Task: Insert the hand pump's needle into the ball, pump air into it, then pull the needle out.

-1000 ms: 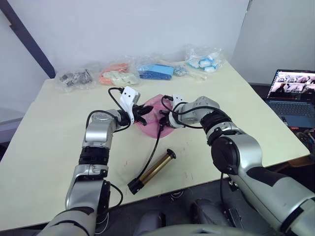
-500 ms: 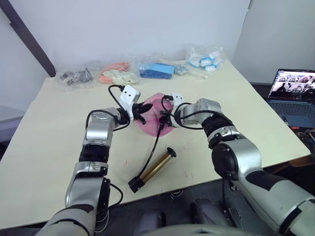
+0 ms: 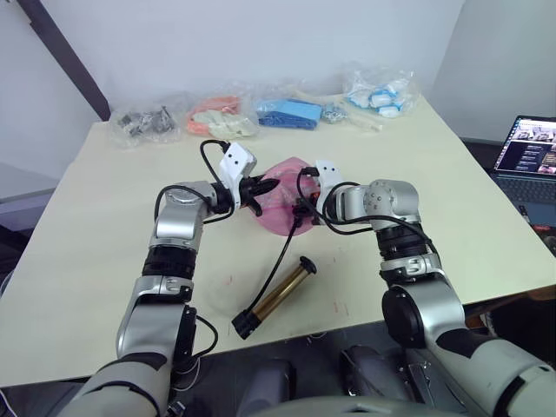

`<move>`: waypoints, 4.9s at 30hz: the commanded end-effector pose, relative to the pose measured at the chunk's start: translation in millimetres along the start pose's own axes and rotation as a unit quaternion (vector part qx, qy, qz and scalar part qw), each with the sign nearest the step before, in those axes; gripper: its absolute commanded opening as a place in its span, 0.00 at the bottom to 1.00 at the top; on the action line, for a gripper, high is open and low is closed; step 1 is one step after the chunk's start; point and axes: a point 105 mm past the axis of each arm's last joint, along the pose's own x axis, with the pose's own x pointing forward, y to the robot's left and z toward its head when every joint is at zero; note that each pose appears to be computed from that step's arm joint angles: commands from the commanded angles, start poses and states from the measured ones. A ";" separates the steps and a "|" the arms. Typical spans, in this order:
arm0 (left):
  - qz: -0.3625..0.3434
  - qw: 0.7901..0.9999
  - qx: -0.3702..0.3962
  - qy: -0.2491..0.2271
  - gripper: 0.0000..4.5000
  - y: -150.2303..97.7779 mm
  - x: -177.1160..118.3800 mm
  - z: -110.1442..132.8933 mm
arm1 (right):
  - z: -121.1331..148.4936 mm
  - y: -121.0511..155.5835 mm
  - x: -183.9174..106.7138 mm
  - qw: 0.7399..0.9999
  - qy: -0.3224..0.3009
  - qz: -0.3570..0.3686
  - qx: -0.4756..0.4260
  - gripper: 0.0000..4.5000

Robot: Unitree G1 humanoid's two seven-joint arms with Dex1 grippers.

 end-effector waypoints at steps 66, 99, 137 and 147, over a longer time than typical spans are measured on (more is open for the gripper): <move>-0.068 0.994 -0.045 0.073 0.00 -44.6 29.6 -57.2 | -5.9 -6.6 -73.8 0.973 -0.130 -0.005 -0.190 0.32; -0.073 0.994 -0.043 0.071 0.00 -45.9 31.6 -56.8 | -10.3 -14.6 -69.3 0.982 -0.131 -0.012 -0.138 0.32; -0.101 0.988 -0.075 0.089 0.00 -59.7 32.6 -63.4 | -7.2 -9.8 -48.1 0.916 0.006 -0.030 -0.401 0.08; -0.090 0.987 -0.096 0.092 0.00 -59.8 33.0 -65.0 | -17.3 -12.2 -32.4 0.895 0.077 -0.019 -0.439 0.08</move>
